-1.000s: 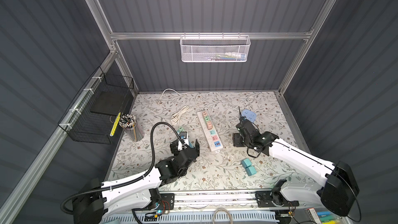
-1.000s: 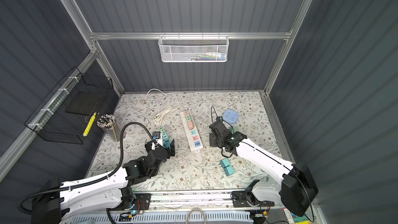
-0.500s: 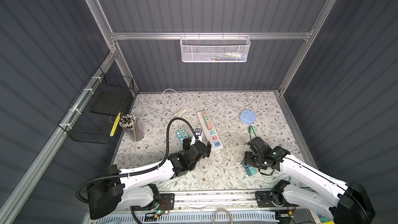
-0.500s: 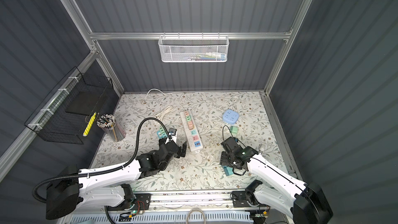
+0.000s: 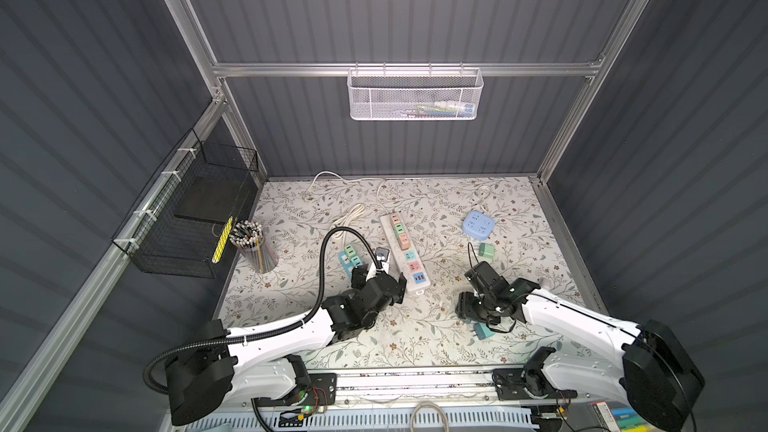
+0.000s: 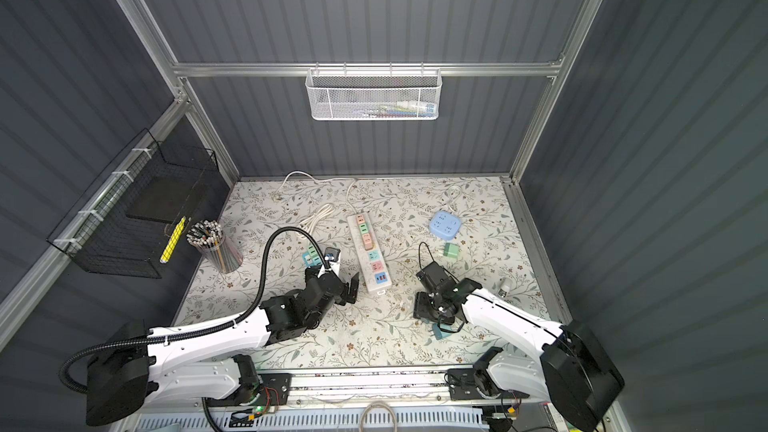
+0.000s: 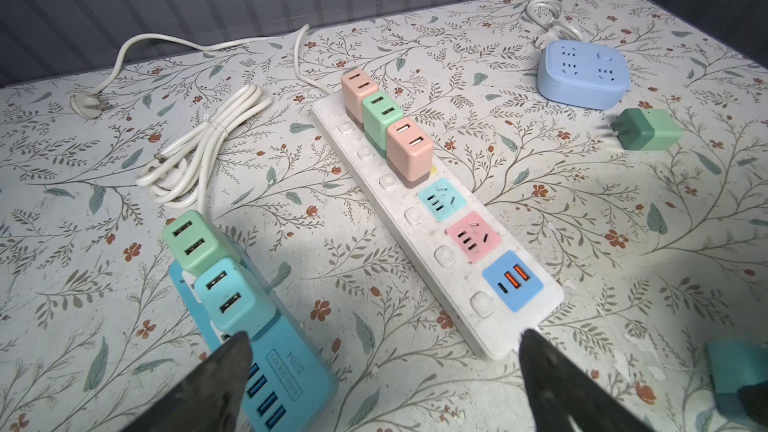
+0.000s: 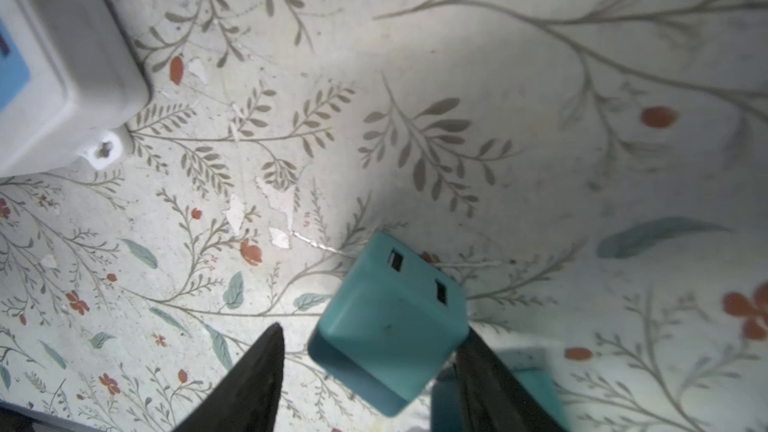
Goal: Insert the plug
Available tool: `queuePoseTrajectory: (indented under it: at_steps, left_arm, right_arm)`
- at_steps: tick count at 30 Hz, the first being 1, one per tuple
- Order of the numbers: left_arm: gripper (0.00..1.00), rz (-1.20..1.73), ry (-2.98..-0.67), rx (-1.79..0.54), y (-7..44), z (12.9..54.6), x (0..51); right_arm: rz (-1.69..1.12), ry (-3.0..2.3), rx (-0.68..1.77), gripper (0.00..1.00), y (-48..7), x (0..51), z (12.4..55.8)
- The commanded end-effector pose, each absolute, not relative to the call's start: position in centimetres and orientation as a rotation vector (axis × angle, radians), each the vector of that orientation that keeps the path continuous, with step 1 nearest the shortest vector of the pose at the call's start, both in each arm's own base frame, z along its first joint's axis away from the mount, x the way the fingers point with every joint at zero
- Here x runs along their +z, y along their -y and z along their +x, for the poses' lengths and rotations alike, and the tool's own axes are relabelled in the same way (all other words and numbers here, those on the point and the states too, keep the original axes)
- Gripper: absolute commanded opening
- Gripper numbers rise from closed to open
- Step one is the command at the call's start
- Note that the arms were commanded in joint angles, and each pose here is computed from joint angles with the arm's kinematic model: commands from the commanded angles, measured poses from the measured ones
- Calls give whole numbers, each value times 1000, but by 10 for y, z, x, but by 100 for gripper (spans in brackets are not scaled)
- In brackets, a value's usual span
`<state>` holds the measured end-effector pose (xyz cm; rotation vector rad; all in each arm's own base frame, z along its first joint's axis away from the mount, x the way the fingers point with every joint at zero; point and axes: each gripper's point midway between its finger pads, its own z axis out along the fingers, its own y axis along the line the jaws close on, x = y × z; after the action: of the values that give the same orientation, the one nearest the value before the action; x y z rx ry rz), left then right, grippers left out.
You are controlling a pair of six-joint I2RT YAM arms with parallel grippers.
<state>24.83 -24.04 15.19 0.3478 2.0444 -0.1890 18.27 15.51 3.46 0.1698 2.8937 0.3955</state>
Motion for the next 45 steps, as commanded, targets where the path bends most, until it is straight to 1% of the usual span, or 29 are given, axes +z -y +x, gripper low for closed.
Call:
queuePoseTrajectory:
  at_steps: [1,9,14,20,22,27,29,31,32,36,37,39,40,41,43,45]
  left_arm:
    - [100,320,-2028,-178,234,251,165]
    - [100,314,-2034,-184,234,250,165]
    - [100,320,-2037,-187,237,251,166]
    - [100,331,-2045,-195,238,249,165]
    - [100,342,-2054,-203,240,248,163]
    - [100,441,-2110,-257,259,242,152]
    - [97,502,-2140,-272,268,238,147]
    - [89,544,-2158,-270,276,238,142]
    - [87,565,-2174,-248,280,237,139]
    - [86,739,-2189,-167,306,221,132]
    - [86,779,-2199,-170,313,217,129]
    - [84,842,-2227,-207,326,209,121]
    - [83,882,-2241,-229,333,203,117]
    - [81,925,-2260,-242,338,197,112]
    - [79,1000,-2308,-205,344,188,105]
    - [79,1061,-2362,-177,350,181,99]
  right_arm:
    - [123,-2855,488,66,-181,49,194]
    - [194,-2879,568,68,-197,43,186]
    - [220,-2874,766,68,-227,46,182]
    - [160,-2829,947,67,-258,62,182]
    - [144,-2807,895,68,-252,65,186]
    - [117,-2746,622,68,-221,75,203]
    - [122,-2720,500,69,-202,78,206]
    - [124,-2662,406,70,-185,87,213]
    - [145,-2628,356,71,-174,91,216]
    - [179,-2467,255,78,-141,115,227]
    - [171,-2445,244,79,-135,118,228]
    - [150,-2396,219,77,-125,126,231]
    - [224,-2379,181,73,-111,130,231]
    - [358,-2373,115,70,-88,132,227]
    - [450,-2375,132,67,-72,131,226]
    - [488,-2368,185,66,-66,127,227]
